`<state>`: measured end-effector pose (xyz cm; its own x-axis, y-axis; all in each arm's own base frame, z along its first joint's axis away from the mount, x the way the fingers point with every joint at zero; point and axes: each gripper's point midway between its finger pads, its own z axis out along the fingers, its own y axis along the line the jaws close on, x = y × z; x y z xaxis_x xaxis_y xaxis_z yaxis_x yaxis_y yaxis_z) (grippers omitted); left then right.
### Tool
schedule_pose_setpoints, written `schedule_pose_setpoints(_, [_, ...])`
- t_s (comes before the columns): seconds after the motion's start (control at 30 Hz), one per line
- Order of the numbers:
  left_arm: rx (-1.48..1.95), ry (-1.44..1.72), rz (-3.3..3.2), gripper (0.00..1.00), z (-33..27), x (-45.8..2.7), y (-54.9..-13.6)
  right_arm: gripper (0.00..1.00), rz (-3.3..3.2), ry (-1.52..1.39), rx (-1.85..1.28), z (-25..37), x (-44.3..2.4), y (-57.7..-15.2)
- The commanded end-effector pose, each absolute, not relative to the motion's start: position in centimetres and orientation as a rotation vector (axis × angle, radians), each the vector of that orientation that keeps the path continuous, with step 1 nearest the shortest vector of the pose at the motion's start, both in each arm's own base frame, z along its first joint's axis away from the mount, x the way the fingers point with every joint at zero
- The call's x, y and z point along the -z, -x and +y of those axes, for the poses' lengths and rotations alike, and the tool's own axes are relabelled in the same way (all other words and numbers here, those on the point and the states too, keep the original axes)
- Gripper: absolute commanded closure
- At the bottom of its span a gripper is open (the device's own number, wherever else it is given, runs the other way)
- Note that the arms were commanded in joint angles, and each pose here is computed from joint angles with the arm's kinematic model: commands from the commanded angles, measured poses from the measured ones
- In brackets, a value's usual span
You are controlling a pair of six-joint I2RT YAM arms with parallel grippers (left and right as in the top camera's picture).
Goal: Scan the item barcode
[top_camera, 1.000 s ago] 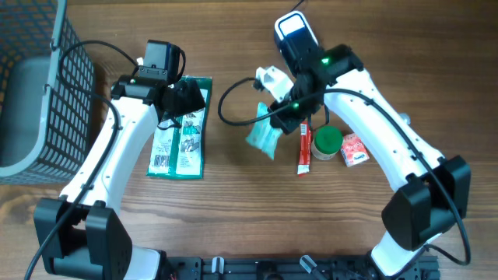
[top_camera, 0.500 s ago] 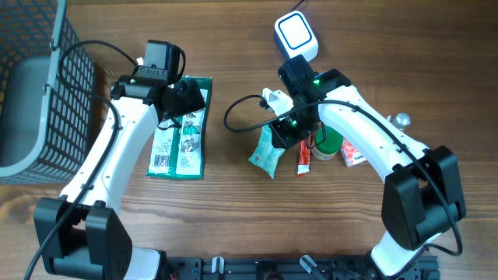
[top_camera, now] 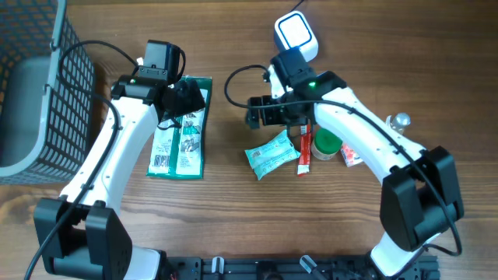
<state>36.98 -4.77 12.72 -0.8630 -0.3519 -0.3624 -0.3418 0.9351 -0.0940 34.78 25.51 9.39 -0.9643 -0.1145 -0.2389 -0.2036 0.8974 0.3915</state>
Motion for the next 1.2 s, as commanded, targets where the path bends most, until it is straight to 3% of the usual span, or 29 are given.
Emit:
schedule_pose_setpoints(0.0, [0.016, 0.503, 2.711, 0.00, -4.5, -12.6, -37.0, 0.64, 2.856, 0.171, -0.653, 27.4, -9.0, -34.5])
schedule_pose_setpoints(0.07, [0.016, 0.503, 2.711, 0.00, -4.5, -12.6, -37.0, 0.96, 2.870, 0.108, -0.637, 27.9, -8.5, -34.3])
schedule_pose_setpoints(0.17, [0.016, 0.503, 2.712, 0.00, -4.5, -12.6, -37.0, 0.96, 2.898, -0.086, -0.485, 27.6, -6.6, -34.1])
schedule_pose_setpoints(0.53, [0.016, 0.503, 2.711, 0.00, -4.5, -12.6, -37.0, 0.94, 3.058, -0.075, -0.290, 26.9, -2.1, -30.9])
schedule_pose_setpoints(0.83, [0.016, 0.503, 2.711, 0.00, -4.5, -12.6, -37.0, 0.85, 3.284, 0.322, -0.028, 22.3, -1.9, -25.2])
schedule_pose_setpoints(1.07, [0.016, 0.503, 2.711, 0.00, -4.5, -12.6, -37.0, 0.80, 3.270, 0.317, -0.044, 22.6, -1.9, -25.6])
schedule_pose_setpoints(1.17, [0.016, 0.503, 2.711, 0.00, -4.5, -12.6, -37.0, 0.80, 3.262, 0.319, -0.193, 24.4, -1.9, -25.7])
